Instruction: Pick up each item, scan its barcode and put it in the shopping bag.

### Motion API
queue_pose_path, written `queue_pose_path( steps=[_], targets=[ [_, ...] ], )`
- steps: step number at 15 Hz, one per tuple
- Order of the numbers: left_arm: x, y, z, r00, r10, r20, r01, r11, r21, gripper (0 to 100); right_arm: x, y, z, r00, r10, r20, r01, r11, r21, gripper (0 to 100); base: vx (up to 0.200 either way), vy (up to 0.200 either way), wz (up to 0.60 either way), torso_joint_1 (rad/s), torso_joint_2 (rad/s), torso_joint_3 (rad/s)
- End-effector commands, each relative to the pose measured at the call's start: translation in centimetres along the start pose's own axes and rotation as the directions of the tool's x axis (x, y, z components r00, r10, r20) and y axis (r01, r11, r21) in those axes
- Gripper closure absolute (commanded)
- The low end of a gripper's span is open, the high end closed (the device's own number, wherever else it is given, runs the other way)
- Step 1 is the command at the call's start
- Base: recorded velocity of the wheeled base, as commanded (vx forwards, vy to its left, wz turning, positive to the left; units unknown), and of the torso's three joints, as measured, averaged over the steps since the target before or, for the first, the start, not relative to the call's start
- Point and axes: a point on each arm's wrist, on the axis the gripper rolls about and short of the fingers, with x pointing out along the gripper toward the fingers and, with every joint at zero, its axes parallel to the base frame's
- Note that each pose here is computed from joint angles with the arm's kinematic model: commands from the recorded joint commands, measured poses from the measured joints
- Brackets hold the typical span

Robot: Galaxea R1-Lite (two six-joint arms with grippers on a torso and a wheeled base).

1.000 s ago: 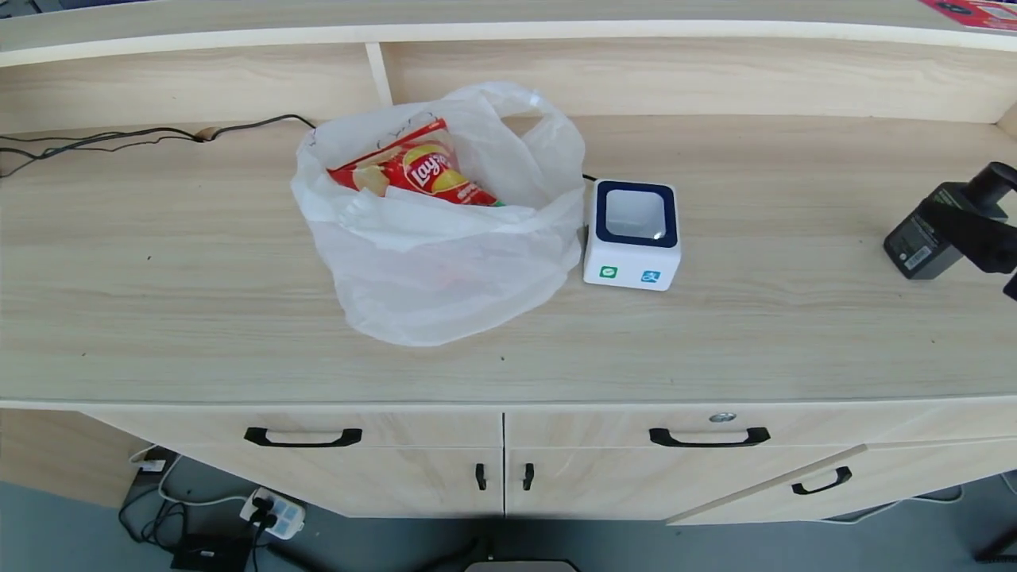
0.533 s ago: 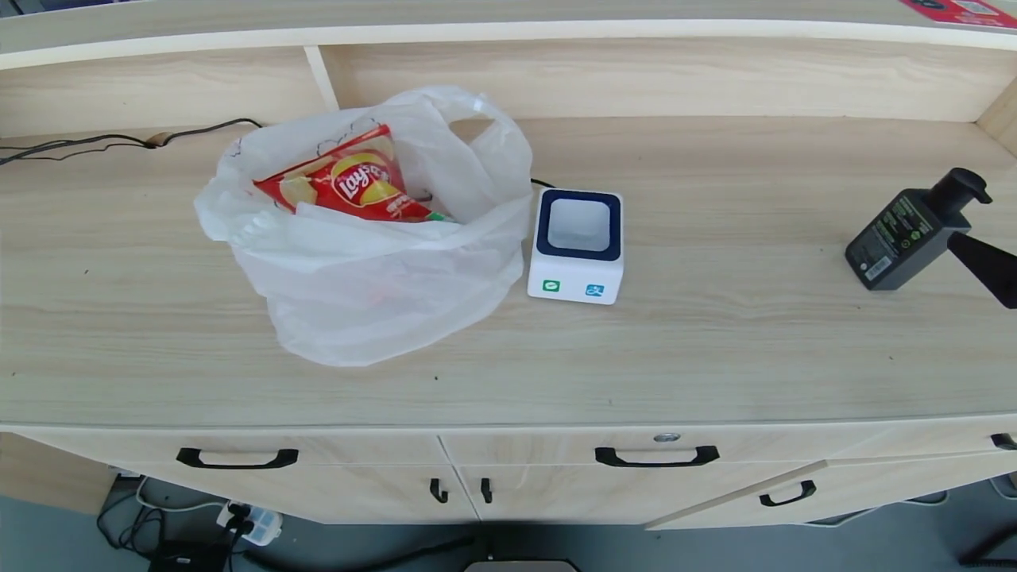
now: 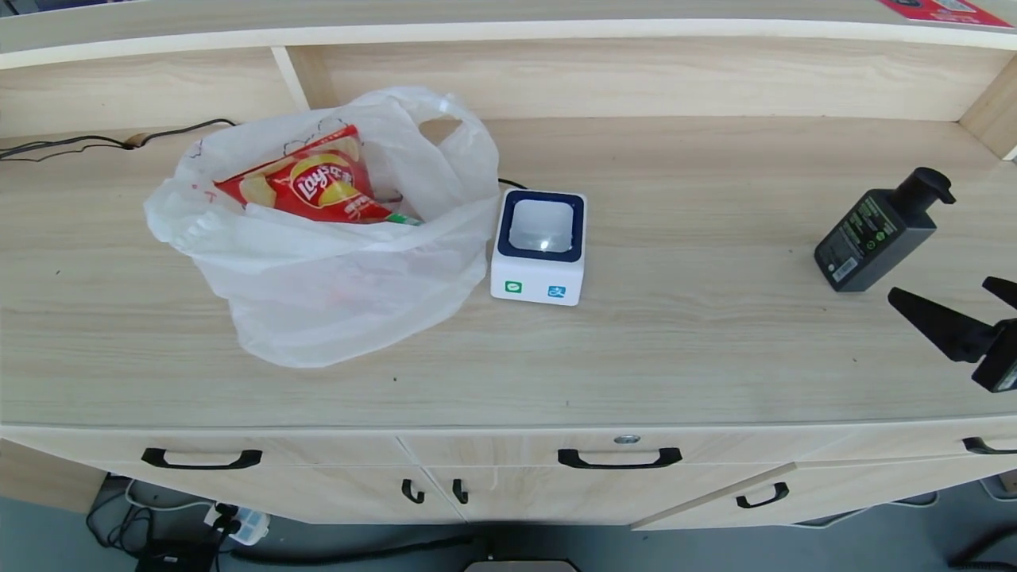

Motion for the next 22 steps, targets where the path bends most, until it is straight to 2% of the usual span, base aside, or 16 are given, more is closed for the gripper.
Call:
queue_pose_path(
  steps=[1, 4, 11, 16, 22],
  targets=[
    [0.0, 0.0, 0.0, 1.0, 0.0, -0.001, 0.0, 1.0, 0.001, 0, 2.2, -0.2, -0.6, 1.0, 0.009, -0.009, -0.009, 1.0, 0.007, 0, 0.0, 0.0, 0.0, 0.0, 0.0, 0.0],
    [0.0, 0.0, 0.0, 1.0, 0.0, -0.001, 0.0, 1.0, 0.001, 0, 6.8, -1.9, -1.9, 0.996, -0.032, 0.078, 0.034, 0.999, -0.019, 0, 0.0, 0.0, 0.0, 0.0, 0.0, 0.0],
    [0.0, 0.0, 0.0, 1.0, 0.0, -0.001, 0.0, 1.0, -0.001, 0, 9.8, -4.1, -1.8, 0.992, -0.083, 0.093, 0.084, 0.996, -0.016, 0, 0.0, 0.0, 0.0, 0.0, 0.0, 0.0],
    [0.0, 0.0, 0.0, 1.0, 0.0, -0.001, 0.0, 1.0, -0.001, 0, 11.0, -4.3, -2.8, 0.994, -0.079, 0.069, 0.079, 0.997, 0.009, 0, 0.0, 0.0, 0.0, 0.0, 0.0, 0.0],
    [0.0, 0.0, 0.0, 1.0, 0.0, 0.0, 0.0, 1.0, -0.002, 0, 13.7, -4.6, -2.7, 0.987, -0.063, 0.148, 0.065, 0.998, -0.004, 0, 0.0, 0.0, 0.0, 0.0, 0.0, 0.0]
  ],
)
